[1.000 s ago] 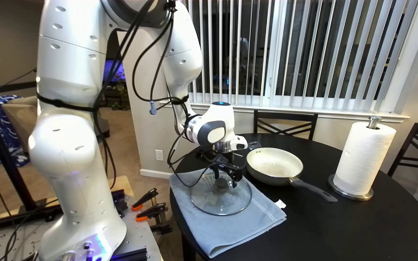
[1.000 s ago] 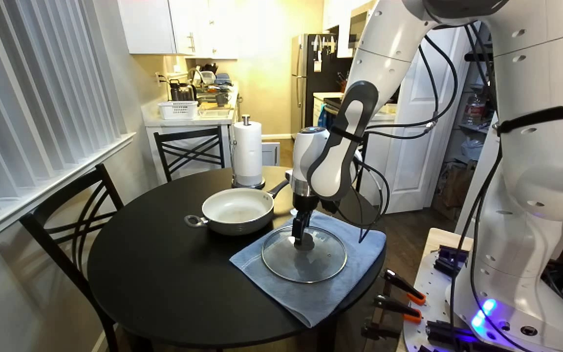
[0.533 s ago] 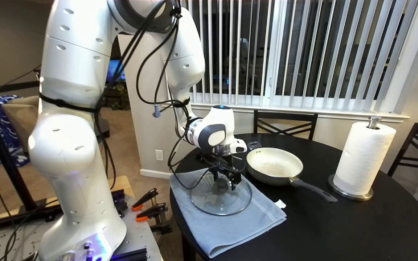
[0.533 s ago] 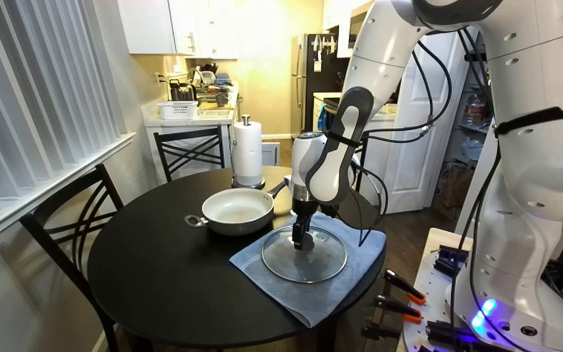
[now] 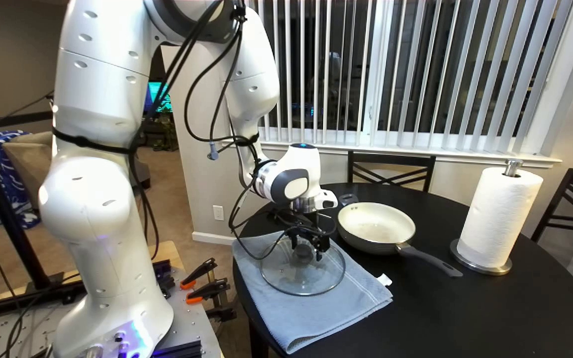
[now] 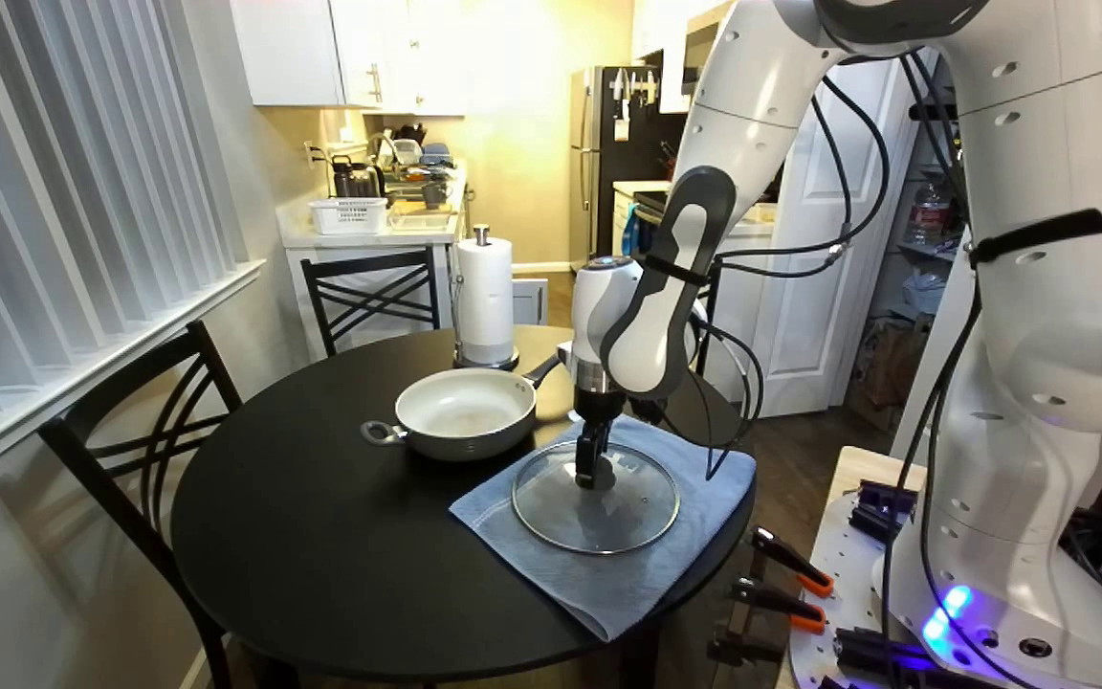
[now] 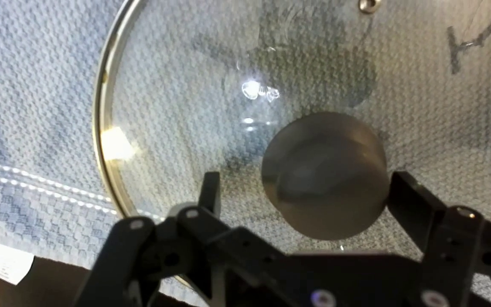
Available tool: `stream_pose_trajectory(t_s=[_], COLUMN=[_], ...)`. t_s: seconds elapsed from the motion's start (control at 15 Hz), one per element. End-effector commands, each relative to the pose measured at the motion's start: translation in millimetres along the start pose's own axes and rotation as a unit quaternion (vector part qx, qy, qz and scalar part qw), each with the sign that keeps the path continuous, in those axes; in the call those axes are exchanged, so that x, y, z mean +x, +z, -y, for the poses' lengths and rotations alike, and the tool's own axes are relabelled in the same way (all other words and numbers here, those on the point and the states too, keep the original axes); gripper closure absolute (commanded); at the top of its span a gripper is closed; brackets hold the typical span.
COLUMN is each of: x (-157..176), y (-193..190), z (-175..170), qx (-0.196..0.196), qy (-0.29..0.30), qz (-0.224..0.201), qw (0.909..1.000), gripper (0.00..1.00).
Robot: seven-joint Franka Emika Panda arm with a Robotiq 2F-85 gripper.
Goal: Pick up the lid, then put it on the pot
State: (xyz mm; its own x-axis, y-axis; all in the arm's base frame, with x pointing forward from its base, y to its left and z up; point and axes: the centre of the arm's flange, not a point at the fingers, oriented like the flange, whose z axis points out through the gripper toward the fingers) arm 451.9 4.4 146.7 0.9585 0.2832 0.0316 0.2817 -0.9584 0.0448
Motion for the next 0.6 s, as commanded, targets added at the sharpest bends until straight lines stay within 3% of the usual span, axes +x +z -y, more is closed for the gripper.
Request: stream_pose_trajectory(t_s=[0.0, 0.53], x=[-17, -14], y=[-19, -20], z=[1, 12], qx=[0.004, 0.02], qy=[-0.021, -0.061], qz=[0.019, 0.029], qw=[0.9996, 0.9975], gripper=[0.0, 0.0])
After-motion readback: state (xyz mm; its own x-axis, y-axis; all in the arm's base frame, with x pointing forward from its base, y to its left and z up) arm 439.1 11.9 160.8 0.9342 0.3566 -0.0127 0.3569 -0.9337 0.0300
